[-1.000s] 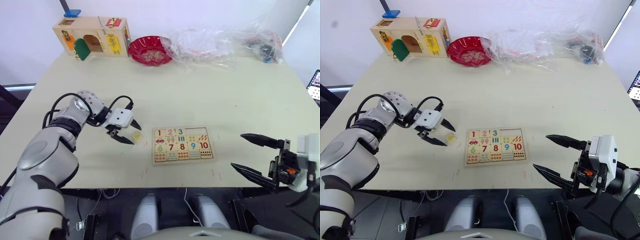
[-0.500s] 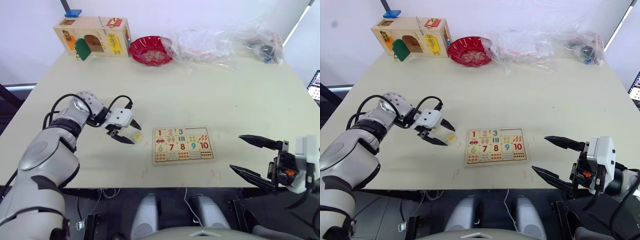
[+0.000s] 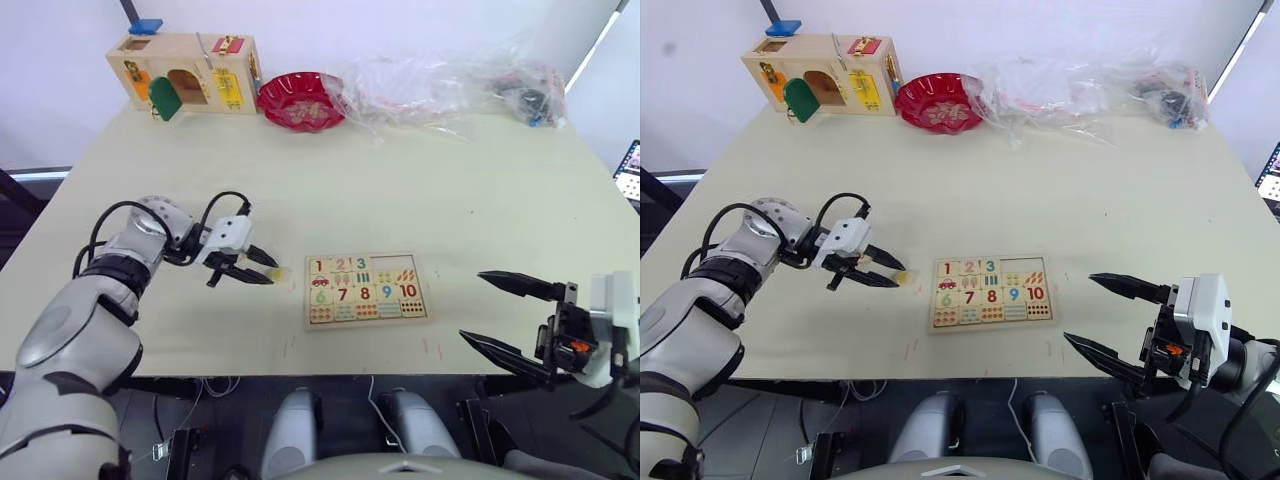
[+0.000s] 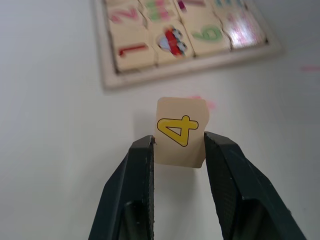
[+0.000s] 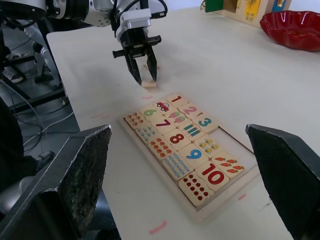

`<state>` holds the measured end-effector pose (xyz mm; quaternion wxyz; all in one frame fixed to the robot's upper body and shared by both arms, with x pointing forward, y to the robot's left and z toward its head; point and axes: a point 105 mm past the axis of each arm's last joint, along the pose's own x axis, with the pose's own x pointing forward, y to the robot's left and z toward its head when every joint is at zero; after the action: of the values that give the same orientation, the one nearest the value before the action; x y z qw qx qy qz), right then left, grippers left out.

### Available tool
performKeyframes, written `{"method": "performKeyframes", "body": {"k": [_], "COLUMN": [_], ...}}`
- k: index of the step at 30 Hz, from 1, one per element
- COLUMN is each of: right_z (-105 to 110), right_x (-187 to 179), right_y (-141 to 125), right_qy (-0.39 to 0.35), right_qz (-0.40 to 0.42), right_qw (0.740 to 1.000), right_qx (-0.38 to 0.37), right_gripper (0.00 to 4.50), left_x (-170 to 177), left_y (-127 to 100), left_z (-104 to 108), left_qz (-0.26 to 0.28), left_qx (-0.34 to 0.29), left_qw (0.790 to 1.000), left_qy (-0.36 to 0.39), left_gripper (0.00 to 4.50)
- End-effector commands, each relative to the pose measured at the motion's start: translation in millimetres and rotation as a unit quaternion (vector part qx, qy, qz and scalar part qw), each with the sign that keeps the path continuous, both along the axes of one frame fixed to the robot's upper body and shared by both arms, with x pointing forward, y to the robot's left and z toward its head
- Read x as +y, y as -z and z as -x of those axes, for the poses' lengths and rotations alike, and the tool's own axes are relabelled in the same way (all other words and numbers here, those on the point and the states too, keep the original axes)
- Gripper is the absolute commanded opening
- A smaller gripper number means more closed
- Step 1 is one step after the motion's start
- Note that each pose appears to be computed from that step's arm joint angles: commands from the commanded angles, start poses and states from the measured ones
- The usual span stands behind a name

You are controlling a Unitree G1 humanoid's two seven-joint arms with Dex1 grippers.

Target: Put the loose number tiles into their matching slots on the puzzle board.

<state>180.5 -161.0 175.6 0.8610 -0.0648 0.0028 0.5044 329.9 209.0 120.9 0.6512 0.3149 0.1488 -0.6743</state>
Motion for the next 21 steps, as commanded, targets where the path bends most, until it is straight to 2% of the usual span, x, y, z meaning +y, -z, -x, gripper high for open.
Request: {"method": "performKeyframes", "body": {"k": [1,6,11,14,21], "right_z": [2.5,2.2,1.8,2.6,9.2], "right_x": [1.7,1.7,2.3,2.5,2.9], "right_y": [-5.4,-5.0,-5.1,-5.1,-2.7], "right_qy": [-0.006,-0.009,-0.013,-0.015,-0.029], "right_qz": [0.0,-0.001,-0.004,-0.005,-0.002], "right_qw": [1.0,1.0,1.0,1.0,0.999], "right_qx": [-0.018,-0.017,-0.015,-0.013,-0.014], "right_gripper": [4.5,4.5,4.5,4.5,4.5], "left_x": [2.9,0.1,-6.9,-7.3,-13.9], "left_y": [-18.0,-19.5,-18.6,-13.0,2.1], "left_z": [8.2,15.3,39.1,44.5,42.1], "left_qz": [0.027,-0.022,-0.039,-0.057,-0.072], "left_qx": [0.009,-0.025,0.034,0.036,-0.011], "left_qw": [1.0,0.993,0.986,0.979,0.977], "left_qy": [-0.011,-0.112,-0.161,-0.19,-0.2], "left_gripper": [1.0,1.0,1.0,1.0,1.0]}}
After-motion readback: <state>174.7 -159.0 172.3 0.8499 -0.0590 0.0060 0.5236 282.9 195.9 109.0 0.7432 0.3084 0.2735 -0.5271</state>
